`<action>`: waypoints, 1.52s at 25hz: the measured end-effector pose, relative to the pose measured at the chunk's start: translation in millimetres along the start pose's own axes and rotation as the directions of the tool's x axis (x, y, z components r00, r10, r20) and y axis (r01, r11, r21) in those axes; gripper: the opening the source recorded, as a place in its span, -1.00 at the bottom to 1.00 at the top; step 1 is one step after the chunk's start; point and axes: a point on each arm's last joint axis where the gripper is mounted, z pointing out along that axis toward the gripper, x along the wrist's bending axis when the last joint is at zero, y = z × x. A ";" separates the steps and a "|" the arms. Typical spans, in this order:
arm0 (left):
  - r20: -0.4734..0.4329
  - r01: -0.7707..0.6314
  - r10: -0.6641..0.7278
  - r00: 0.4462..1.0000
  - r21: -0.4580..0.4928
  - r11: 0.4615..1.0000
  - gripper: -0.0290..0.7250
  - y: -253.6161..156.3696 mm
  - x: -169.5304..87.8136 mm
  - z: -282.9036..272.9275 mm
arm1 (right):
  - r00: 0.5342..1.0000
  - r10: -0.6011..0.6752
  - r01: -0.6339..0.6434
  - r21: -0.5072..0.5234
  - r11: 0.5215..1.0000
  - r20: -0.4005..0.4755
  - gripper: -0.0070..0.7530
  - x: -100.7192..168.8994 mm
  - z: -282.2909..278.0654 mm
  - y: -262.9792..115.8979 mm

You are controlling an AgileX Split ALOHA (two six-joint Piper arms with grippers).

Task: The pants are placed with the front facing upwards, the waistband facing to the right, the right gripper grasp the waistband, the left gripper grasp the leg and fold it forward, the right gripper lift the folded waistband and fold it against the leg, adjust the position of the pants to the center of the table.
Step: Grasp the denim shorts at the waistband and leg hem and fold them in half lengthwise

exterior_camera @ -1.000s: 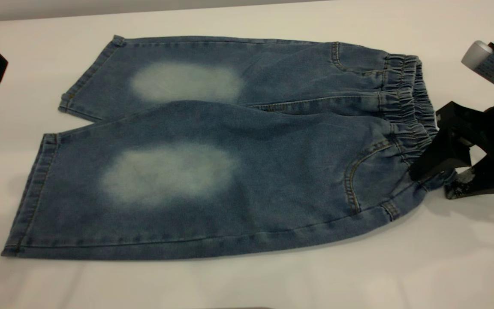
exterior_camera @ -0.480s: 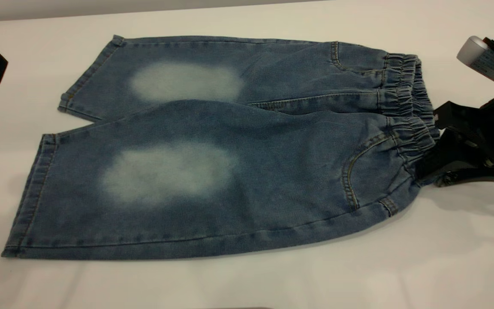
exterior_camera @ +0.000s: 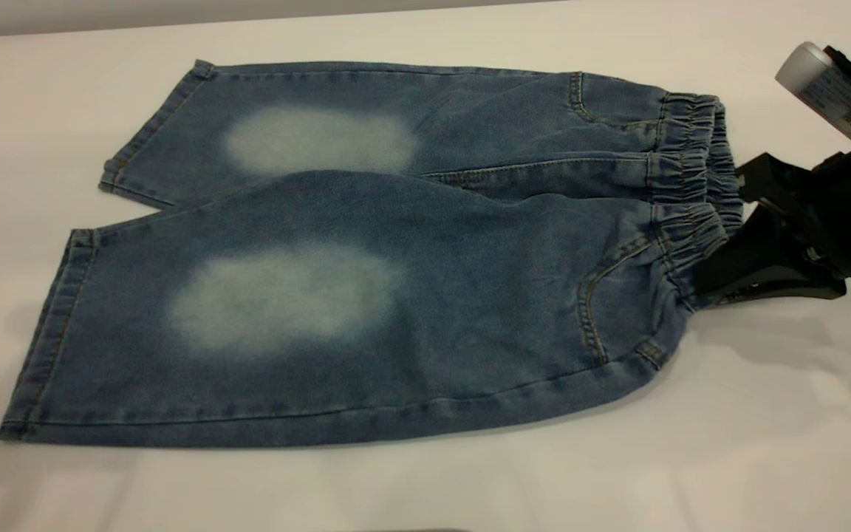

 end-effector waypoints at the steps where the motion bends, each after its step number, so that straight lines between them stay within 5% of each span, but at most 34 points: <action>1: -0.004 -0.007 0.007 1.000 0.021 1.000 0.11 -5.6 0.5 2.8 | 1.000 0.000 0.000 0.001 1.000 -0.020 -0.86 1.8 0.0 -0.1; 12: -0.102 -0.142 0.161 0.982 0.174 0.974 0.11 -52.1 11.9 23.3 | 0.995 -0.020 0.020 0.001 1.000 -0.100 -0.86 9.1 -0.4 0.1; 23: -0.094 -0.151 0.188 0.978 0.307 0.940 0.11 -58.3 27.4 72.0 | 0.993 -0.040 0.040 -0.002 0.999 -0.107 -0.86 9.8 -0.5 0.1; 38: -0.117 -0.221 0.265 0.957 0.295 0.930 0.40 -38.5 45.8 119.6 | 0.994 -0.026 0.024 -0.017 1.000 -0.110 -0.86 10.1 -0.6 1.6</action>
